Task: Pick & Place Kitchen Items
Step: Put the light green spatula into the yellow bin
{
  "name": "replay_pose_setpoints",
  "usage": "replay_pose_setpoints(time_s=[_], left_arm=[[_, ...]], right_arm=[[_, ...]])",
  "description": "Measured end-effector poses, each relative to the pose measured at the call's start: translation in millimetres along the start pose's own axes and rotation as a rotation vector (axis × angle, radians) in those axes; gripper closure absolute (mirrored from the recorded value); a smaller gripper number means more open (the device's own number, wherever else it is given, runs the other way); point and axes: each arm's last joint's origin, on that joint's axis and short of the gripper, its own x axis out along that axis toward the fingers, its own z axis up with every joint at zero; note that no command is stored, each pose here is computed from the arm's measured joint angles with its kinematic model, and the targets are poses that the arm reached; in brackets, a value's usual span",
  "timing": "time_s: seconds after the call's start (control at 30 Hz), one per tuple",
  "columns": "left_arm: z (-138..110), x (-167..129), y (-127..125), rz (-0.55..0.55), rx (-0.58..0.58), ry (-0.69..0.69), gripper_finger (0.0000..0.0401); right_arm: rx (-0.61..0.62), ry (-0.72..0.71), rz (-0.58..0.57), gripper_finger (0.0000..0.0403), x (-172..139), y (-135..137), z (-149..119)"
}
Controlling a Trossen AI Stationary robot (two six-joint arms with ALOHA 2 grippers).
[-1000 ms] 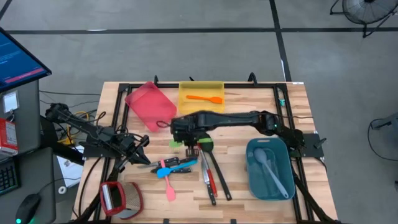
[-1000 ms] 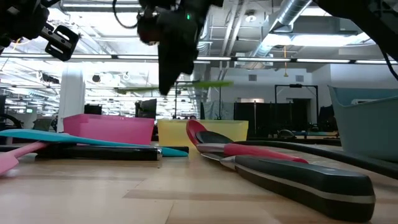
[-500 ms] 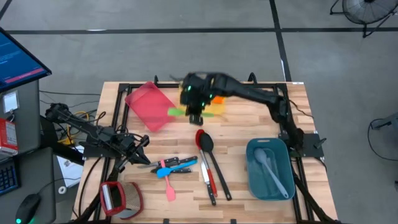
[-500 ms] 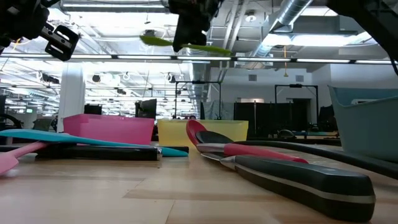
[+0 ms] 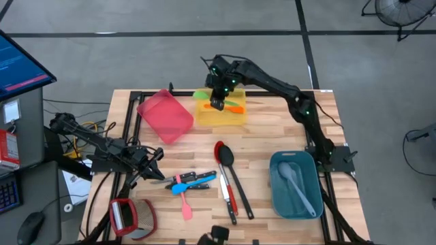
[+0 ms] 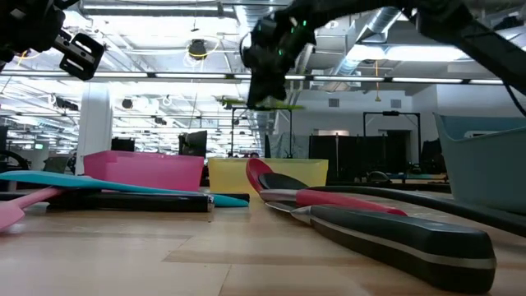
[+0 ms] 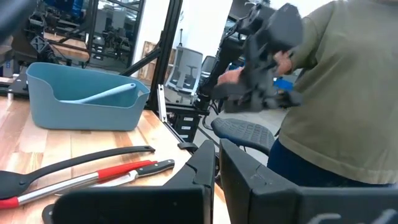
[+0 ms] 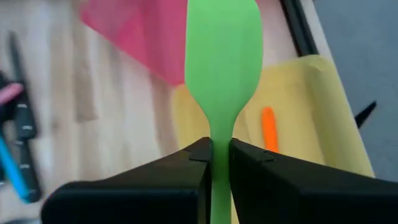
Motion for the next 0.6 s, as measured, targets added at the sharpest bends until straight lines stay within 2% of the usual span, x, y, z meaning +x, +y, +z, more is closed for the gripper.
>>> replay_pose_setpoints(time_s=[0.13, 0.43, 0.6], left_arm=[[0, 0, 0, 0.0, 0.0, 0.0, 0.0393], [0, 0, 0, 0.0, 0.0, 0.0, 0.0393], [0, 0, 0, 0.0, 0.0, 0.0, 0.0393]], right_arm=[[0.036, 0.072, 0.002, 0.0383, 29, -21, -12], [0.086, 0.246, 0.032, 0.038, 85, -38, -39], [0.089, 0.351, -0.038, 0.0379, 101, -41, -50]])
